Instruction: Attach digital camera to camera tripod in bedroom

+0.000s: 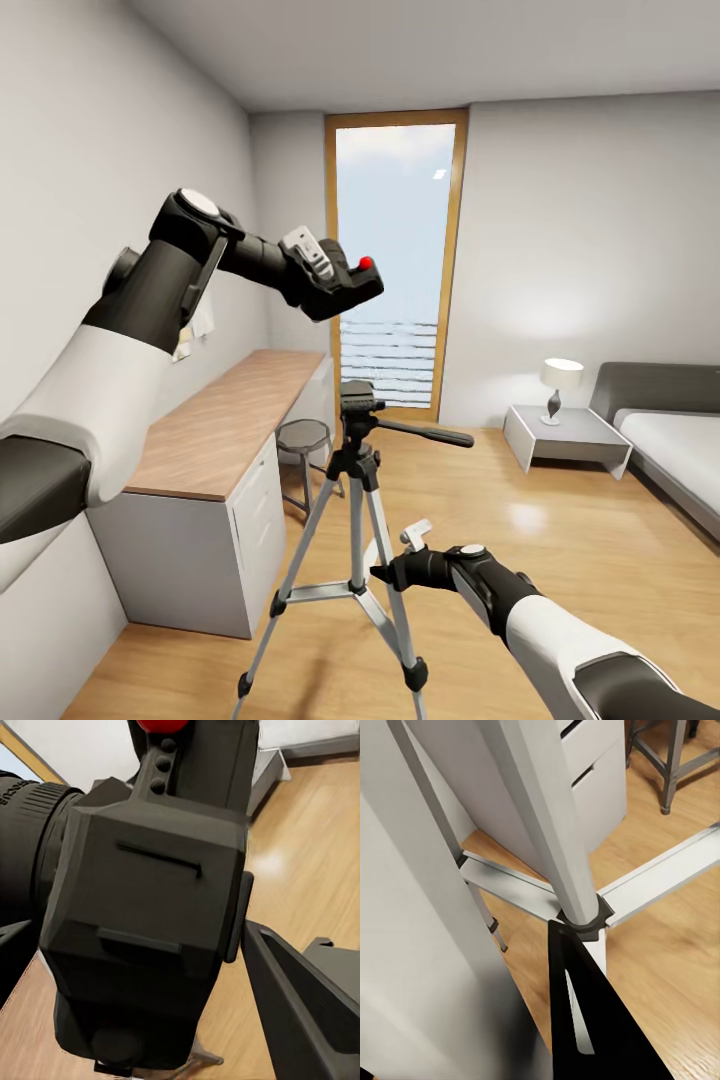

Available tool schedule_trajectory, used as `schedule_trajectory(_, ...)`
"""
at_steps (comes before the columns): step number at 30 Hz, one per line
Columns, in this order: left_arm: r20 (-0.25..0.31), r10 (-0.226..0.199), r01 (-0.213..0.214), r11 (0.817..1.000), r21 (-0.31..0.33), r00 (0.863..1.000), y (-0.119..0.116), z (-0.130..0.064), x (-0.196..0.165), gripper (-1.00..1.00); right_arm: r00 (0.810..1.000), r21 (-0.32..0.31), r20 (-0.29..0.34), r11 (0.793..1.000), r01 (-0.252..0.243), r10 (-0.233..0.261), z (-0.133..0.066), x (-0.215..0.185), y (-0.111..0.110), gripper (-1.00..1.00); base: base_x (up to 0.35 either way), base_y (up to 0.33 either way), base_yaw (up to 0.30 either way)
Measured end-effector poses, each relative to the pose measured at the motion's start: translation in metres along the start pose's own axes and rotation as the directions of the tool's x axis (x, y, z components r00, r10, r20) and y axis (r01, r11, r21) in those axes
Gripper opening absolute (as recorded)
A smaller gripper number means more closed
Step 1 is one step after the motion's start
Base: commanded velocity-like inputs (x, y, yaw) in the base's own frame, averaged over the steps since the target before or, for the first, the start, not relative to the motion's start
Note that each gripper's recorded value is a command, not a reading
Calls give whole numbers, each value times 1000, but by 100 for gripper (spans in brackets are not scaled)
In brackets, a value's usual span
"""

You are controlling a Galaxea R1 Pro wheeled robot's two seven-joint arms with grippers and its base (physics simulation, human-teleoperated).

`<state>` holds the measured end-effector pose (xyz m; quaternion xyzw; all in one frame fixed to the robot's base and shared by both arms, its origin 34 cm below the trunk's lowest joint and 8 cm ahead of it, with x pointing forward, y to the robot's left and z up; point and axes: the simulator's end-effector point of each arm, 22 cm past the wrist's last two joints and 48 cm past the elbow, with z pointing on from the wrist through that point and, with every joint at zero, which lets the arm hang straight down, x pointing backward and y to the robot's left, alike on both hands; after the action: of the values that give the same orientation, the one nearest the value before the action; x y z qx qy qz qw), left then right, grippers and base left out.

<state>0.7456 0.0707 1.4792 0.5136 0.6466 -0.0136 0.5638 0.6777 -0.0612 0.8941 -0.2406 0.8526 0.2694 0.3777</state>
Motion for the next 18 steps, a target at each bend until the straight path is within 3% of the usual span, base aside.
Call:
schedule_trajectory(13,94,2,2,999,-41,996,11,-24,-27,-100,1000,0,2,1000,1,-1,1,0,2,-100,0,0,0)
schedule_trajectory(18,112,-17,22,999,-45,994,16,-29,-28,-100,1000,-2,2,1000,2,-2,0,1,1,-100,0,0,0)
